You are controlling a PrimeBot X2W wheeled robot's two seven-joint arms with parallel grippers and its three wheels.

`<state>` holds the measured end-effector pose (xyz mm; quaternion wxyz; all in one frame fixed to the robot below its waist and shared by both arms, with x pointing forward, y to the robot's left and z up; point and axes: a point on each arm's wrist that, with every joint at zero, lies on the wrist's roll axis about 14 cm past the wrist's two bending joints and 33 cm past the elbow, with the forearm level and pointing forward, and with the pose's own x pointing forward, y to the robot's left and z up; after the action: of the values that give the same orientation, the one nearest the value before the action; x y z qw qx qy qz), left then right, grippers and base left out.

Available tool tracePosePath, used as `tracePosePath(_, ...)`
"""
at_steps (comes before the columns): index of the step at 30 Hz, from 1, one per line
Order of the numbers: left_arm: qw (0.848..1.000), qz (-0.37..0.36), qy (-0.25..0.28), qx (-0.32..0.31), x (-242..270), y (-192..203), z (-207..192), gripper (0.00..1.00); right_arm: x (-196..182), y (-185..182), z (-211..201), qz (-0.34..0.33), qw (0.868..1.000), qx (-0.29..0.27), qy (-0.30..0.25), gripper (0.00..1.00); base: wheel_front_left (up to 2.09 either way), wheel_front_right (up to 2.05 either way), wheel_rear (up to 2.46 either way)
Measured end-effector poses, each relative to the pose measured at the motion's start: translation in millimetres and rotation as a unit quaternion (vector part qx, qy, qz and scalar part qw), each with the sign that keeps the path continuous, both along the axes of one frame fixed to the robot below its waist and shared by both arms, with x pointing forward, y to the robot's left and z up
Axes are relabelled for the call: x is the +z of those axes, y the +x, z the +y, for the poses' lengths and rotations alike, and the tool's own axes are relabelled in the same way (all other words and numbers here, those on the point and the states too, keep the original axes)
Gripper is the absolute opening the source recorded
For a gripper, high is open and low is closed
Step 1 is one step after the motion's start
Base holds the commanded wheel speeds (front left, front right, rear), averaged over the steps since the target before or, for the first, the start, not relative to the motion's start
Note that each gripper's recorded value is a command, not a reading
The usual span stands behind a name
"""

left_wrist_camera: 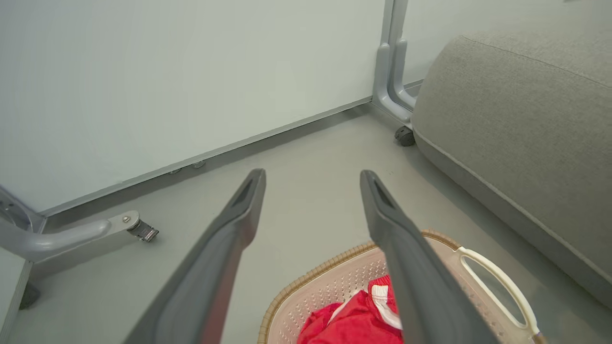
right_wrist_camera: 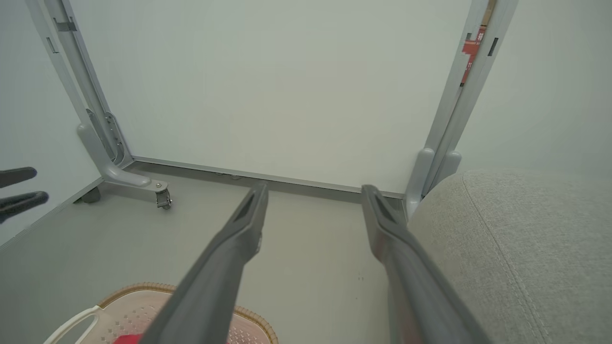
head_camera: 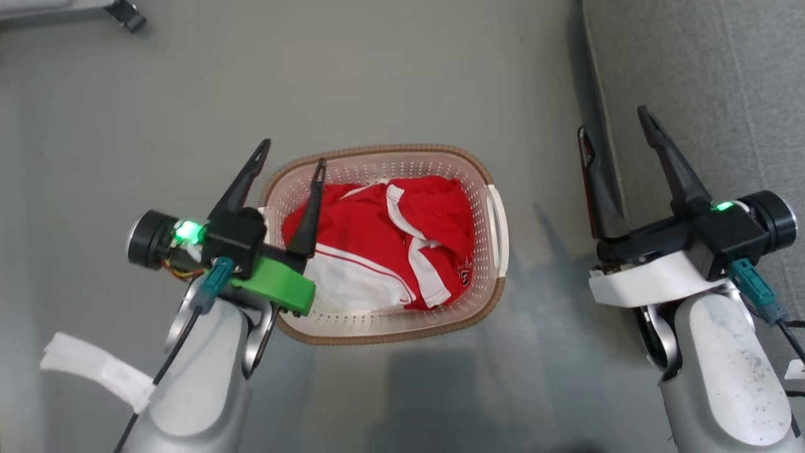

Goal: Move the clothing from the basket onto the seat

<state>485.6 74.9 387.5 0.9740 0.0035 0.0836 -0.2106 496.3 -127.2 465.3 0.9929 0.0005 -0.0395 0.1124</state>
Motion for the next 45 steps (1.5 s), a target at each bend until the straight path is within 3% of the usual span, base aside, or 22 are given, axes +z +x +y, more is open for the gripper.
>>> tracePosePath(5, 0.994, 0.04, 0.045, -0.094, -51.9, 5.2, -28.6, 1.0, -31.4, 20.0, -8.3, 0.019, 1.0, -0.013, -0.003, 1.0, 0.0, 0.0, 0.0)
tracePosePath(10, 0.975, 0.073, 0.097, -0.185, -102.4, 3.4, -47.1, 1.0, -63.7, 31.8, -15.4, 0.041, 0.999, -0.023, -0.004, 1.0, 0.0, 0.0, 0.0)
tracePosePath(23, 0.89, 0.135, 0.227, -0.371, -226.0, -18.7, -58.8, 1.0, -144.6, 35.8, -25.1, 0.107, 0.994, -0.034, -0.004, 1.0, 0.0, 0.0, 0.0)
tracePosePath(30, 0.861, 0.166, 0.257, -0.405, -270.5, -22.8, -54.9, 1.0, -177.7, 28.8, -28.3, 0.14, 0.989, -0.036, -0.006, 1.0, 0.0, 0.0, 0.0)
tracePosePath(38, 0.852, 0.188, 0.28, -0.401, -304.2, -12.6, -50.8, 1.0, -199.2, 25.4, -30.7, 0.159, 0.987, -0.036, -0.007, 1.0, 0.0, 0.0, 0.0)
tracePosePath(45, 0.837, 0.226, 0.296, -0.401, -329.2, -29.5, -43.6, 1.0, -211.4, 19.0, -33.7, 0.175, 0.984, -0.038, -0.012, 1.0, 0.0, 0.0, 0.0)
